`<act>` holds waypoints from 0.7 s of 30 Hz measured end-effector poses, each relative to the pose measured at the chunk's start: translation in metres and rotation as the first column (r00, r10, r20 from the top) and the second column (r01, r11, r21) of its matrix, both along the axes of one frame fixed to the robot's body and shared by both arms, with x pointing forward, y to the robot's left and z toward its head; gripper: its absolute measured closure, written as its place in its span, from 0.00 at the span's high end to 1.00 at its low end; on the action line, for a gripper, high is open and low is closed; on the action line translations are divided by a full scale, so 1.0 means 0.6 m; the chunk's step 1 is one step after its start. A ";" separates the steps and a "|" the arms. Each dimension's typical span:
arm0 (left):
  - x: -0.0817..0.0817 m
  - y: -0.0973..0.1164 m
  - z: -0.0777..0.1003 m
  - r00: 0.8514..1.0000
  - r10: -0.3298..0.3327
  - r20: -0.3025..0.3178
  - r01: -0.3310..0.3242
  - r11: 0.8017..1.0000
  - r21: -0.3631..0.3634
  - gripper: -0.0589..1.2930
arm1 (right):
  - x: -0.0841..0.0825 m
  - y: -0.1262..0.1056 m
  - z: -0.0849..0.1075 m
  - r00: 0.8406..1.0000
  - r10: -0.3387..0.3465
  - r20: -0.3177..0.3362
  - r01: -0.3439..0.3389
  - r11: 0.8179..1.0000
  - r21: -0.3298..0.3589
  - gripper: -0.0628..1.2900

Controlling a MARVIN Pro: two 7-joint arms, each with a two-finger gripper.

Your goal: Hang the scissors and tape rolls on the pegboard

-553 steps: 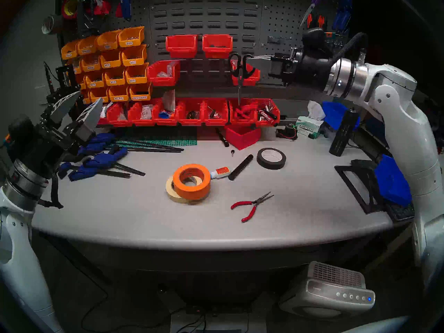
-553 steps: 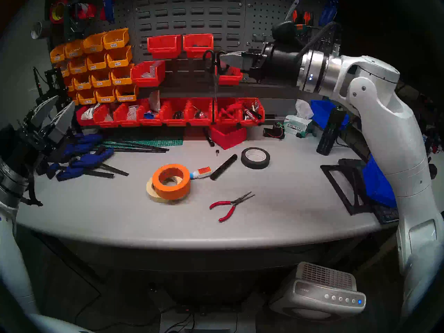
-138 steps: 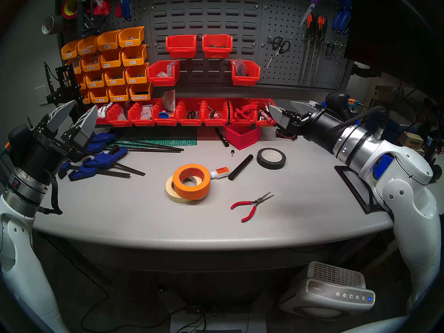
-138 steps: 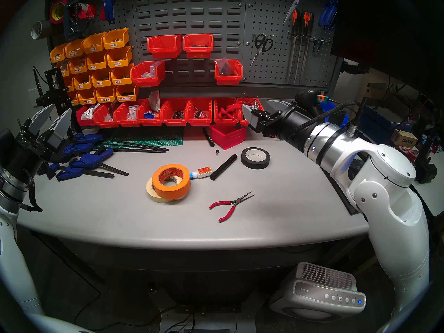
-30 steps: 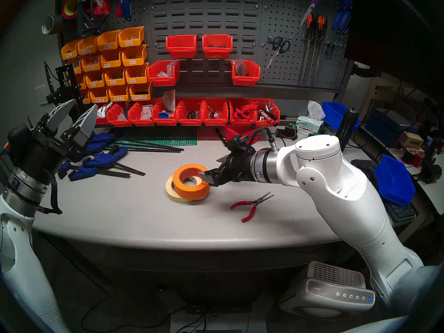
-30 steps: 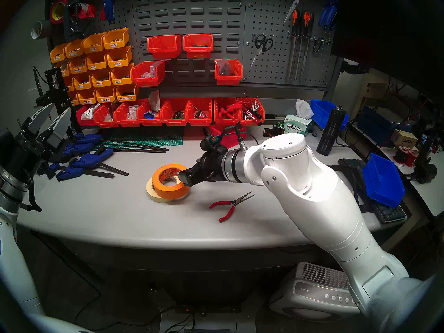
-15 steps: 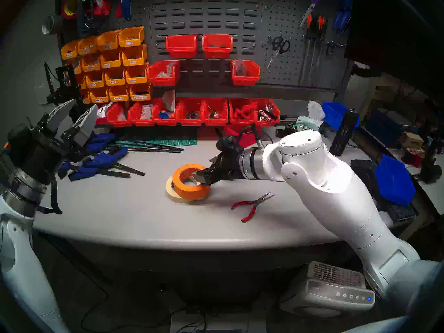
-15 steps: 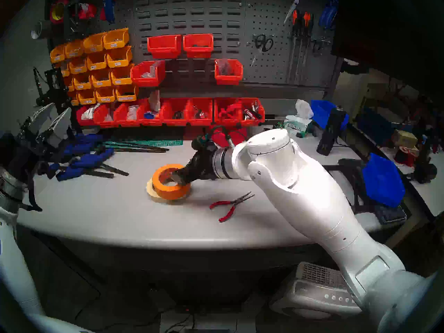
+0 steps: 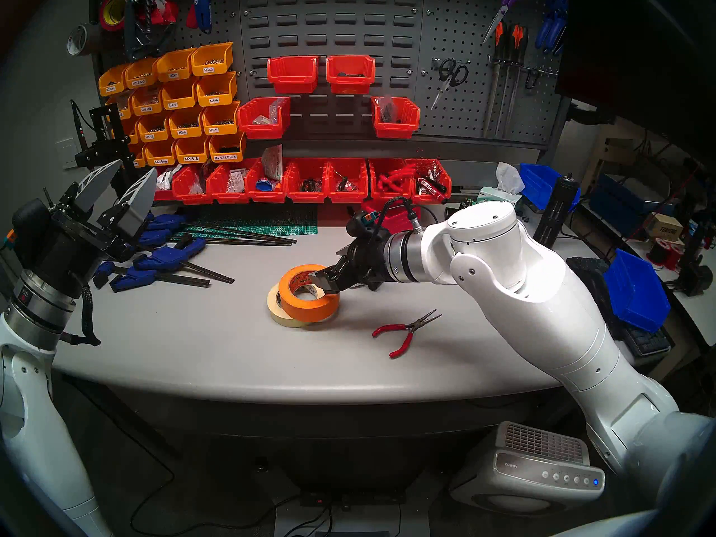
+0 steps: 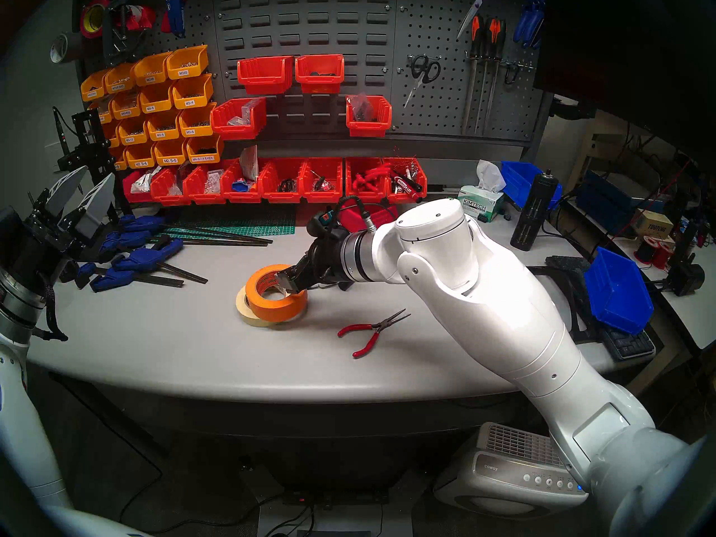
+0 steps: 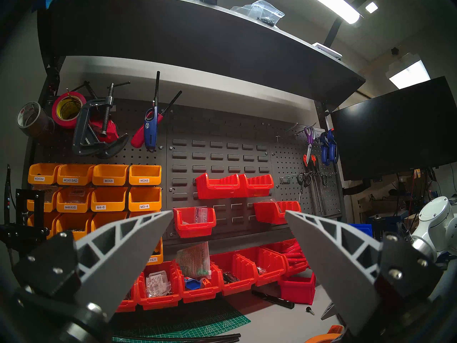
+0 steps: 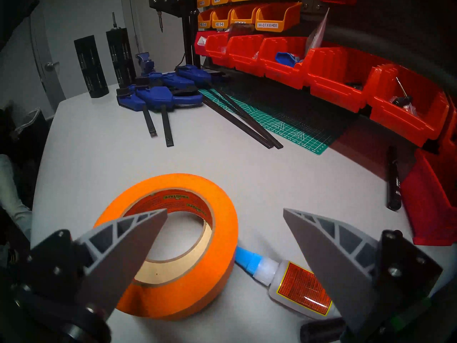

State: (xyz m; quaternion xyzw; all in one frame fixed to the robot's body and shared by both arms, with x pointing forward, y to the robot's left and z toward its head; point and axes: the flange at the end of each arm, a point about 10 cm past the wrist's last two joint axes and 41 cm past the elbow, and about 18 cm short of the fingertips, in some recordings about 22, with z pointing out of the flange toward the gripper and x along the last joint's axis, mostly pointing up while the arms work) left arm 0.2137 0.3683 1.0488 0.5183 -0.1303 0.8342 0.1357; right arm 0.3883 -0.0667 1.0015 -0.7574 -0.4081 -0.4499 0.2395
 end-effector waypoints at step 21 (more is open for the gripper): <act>0.000 0.000 0.000 1.000 0.000 0.000 0.000 1.000 0.000 0.96 | -0.010 0.007 -0.027 0.999 0.034 -0.040 -0.036 0.998 -0.043 0.95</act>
